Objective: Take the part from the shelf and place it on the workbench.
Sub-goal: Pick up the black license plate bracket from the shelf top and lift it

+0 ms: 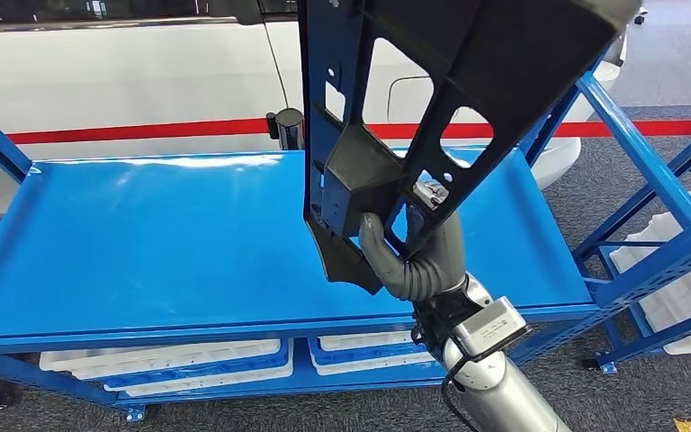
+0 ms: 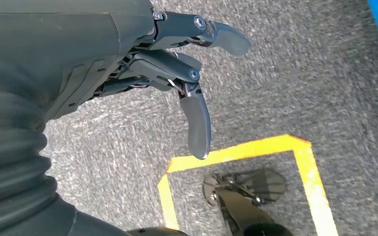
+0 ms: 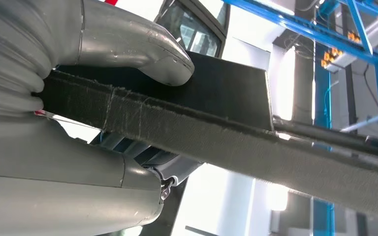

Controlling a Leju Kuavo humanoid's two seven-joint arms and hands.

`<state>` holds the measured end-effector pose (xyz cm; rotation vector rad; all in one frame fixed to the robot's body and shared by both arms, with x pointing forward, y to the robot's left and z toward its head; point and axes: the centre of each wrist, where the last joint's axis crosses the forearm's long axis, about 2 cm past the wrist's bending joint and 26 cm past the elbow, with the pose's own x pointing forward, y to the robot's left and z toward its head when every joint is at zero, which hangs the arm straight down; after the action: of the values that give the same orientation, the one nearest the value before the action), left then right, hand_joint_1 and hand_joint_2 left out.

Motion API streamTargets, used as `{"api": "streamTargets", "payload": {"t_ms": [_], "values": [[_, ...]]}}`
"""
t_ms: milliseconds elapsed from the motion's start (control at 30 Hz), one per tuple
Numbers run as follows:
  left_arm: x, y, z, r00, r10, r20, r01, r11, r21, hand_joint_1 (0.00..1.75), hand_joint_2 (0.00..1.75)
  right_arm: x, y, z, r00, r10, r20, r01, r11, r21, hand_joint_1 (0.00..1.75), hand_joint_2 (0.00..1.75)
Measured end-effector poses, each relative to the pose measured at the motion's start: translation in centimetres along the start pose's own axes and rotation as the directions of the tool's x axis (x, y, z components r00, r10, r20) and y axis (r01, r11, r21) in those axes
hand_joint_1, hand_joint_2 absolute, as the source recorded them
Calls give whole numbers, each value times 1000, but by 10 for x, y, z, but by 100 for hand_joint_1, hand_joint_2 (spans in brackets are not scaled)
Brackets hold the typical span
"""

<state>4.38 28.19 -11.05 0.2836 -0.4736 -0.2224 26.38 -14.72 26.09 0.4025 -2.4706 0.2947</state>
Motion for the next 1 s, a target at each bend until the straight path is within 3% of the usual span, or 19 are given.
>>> {"api": "streamTargets", "payload": {"t_ms": [1000], "values": [[2,-1,0,1000,-7,5,7,1000,-2,0,175,1,-2,-2,1000,-6,10,6,1000,-6,175,175]]}}
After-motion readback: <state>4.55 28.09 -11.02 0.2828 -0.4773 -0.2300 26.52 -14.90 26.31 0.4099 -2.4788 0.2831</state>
